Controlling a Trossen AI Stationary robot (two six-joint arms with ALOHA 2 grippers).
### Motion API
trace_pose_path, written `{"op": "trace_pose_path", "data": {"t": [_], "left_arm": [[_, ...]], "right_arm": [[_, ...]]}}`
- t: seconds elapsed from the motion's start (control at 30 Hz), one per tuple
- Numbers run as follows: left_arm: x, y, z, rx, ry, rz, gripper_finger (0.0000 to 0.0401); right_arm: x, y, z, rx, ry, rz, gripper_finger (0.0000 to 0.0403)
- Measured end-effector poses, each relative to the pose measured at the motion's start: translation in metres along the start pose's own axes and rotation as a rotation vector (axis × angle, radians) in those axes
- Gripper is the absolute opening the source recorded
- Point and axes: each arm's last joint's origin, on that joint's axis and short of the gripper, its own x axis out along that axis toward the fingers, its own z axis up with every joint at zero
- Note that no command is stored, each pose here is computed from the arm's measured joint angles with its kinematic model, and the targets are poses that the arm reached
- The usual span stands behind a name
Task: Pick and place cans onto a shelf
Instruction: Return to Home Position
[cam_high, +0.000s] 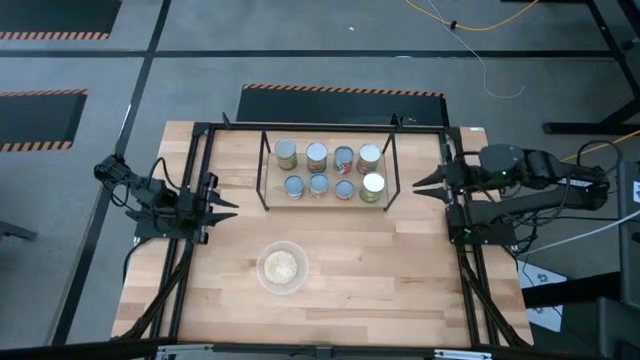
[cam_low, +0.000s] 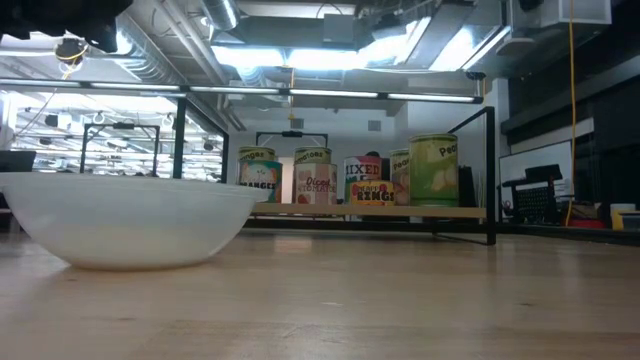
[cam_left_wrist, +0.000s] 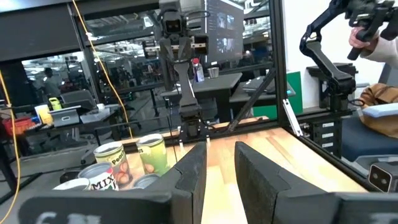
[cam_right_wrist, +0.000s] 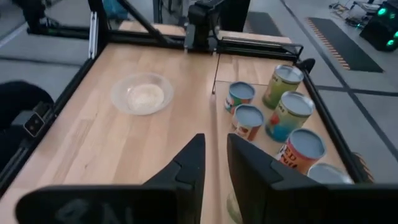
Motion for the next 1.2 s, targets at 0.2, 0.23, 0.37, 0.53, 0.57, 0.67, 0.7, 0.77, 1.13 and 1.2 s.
{"op": "trace_pose_path", "data": {"t": [0.2, 0.23, 0.37, 0.53, 0.57, 0.67, 0.7, 0.77, 1.13, 1.2], "left_arm": [[0.000, 0.000, 0.000, -0.001, 0.000, 0.000, 0.0076], [0.000, 0.000, 0.000, -0.002, 0.000, 0.000, 0.0076], [0.000, 0.000, 0.000, -0.015, -0.001, -0.002, 0.0076], [0.000, 0.000, 0.000, -0.026, -0.002, -0.006, 0.0077], [0.000, 0.000, 0.000, -0.024, -0.002, -0.006, 0.0077], [0.000, 0.000, 0.000, -0.024, -0.002, -0.006, 0.0077], [0.000, 0.000, 0.000, -0.024, -0.002, -0.006, 0.0077], [0.000, 0.000, 0.000, -0.024, -0.002, -0.006, 0.0077], [0.000, 0.000, 0.000, -0.023, -0.002, -0.006, 0.0077], [0.000, 0.000, 0.000, -0.022, -0.002, -0.006, 0.0077]], "right_arm": [[-0.009, 0.002, -0.034, 0.054, -0.057, -0.003, 0.0073], [-0.010, 0.002, -0.038, 0.065, -0.069, -0.003, 0.0073], [-0.013, 0.003, -0.057, 0.067, -0.100, -0.004, 0.0073], [-0.012, 0.005, -0.078, 0.071, -0.166, -0.007, 0.0073], [-0.011, 0.005, -0.083, 0.073, -0.169, -0.007, 0.0073], [-0.009, 0.006, -0.094, 0.094, -0.197, -0.006, 0.0073], [-0.009, 0.006, -0.096, 0.097, -0.210, -0.006, 0.0073], [-0.011, 0.007, -0.096, 0.092, -0.264, 0.007, 0.0073], [0.010, 0.009, -0.118, 0.093, -0.410, 0.023, 0.0073], [0.019, 0.010, -0.125, 0.092, -0.412, 0.023, 0.0073]]}}
